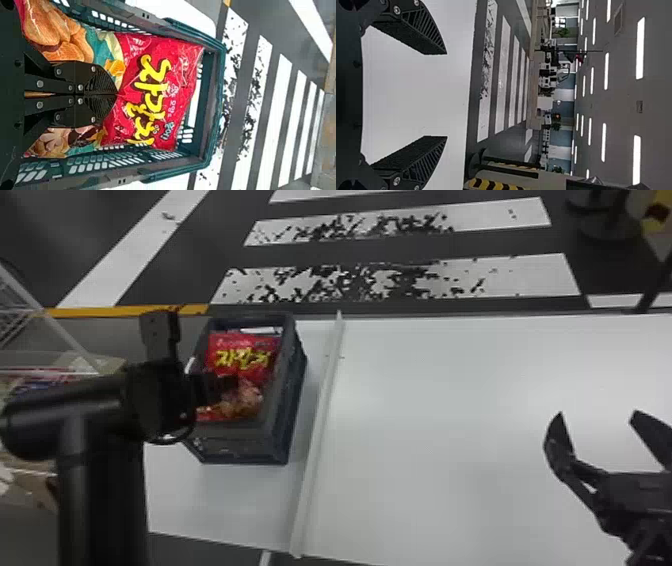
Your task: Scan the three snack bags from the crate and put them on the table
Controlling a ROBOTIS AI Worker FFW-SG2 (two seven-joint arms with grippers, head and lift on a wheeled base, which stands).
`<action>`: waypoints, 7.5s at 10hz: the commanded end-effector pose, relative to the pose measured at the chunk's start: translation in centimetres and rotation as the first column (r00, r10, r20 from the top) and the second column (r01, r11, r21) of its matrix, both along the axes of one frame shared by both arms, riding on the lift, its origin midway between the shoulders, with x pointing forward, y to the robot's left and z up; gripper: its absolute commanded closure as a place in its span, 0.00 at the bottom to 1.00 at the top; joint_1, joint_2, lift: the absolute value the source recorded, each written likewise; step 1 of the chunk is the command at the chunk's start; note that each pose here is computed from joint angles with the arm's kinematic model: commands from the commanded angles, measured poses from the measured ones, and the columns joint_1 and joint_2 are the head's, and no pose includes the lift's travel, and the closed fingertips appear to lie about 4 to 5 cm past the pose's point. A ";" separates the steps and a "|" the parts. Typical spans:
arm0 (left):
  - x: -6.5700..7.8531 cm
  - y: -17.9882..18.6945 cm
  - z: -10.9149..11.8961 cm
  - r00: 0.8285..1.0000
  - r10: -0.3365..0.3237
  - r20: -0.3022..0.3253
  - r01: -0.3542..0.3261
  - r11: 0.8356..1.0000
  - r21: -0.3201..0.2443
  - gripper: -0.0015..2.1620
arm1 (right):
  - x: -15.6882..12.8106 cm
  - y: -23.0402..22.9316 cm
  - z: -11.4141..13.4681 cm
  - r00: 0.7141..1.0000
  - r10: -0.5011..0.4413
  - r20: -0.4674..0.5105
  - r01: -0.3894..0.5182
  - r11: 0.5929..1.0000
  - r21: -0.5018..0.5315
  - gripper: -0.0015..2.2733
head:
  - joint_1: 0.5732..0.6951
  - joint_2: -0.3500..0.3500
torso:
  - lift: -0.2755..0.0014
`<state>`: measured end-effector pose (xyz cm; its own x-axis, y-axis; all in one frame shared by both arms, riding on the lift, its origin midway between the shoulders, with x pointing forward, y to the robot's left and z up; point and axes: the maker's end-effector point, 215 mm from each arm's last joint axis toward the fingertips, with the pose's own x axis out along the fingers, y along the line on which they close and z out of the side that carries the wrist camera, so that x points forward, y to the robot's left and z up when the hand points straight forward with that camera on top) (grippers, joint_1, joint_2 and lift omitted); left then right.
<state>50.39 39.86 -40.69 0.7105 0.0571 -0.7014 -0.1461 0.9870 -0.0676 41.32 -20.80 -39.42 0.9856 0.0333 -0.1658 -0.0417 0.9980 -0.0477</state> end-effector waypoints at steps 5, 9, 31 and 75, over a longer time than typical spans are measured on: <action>-1.3 -1.3 4.9 0.995 -0.020 0.095 0.013 0.998 0.069 0.98 | -0.4 -0.2 0.4 1.000 -0.004 0.017 0.003 1.000 0.010 0.06 | 1.00 0.81 | 0.66; -2.9 0.6 4.5 0.997 0.022 0.076 -0.032 0.992 0.126 0.98 | -0.3 -0.4 0.5 1.000 -0.011 0.021 0.010 1.000 0.025 0.06 | 1.00 0.82 | 0.66; -10.2 -44.5 -1.9 0.694 -0.694 0.194 0.717 0.640 -0.276 0.98 | 1.8 -2.8 9.6 0.977 -0.080 0.200 0.062 0.994 0.094 0.06 | 1.00 0.06 | 0.66; -8.4 -15.4 8.7 0.732 -0.271 0.625 0.311 0.949 0.047 0.01 | -7.2 14.4 -11.3 0.878 0.258 -0.402 -0.434 0.782 -0.447 0.06 | 1.00 0.87 | 0.66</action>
<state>42.07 24.38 -31.93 0.9628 -0.2520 -0.0980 0.2431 0.9654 -0.0945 33.72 -6.41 -50.43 0.8158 0.1874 -0.5471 -0.4803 0.7464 -0.4606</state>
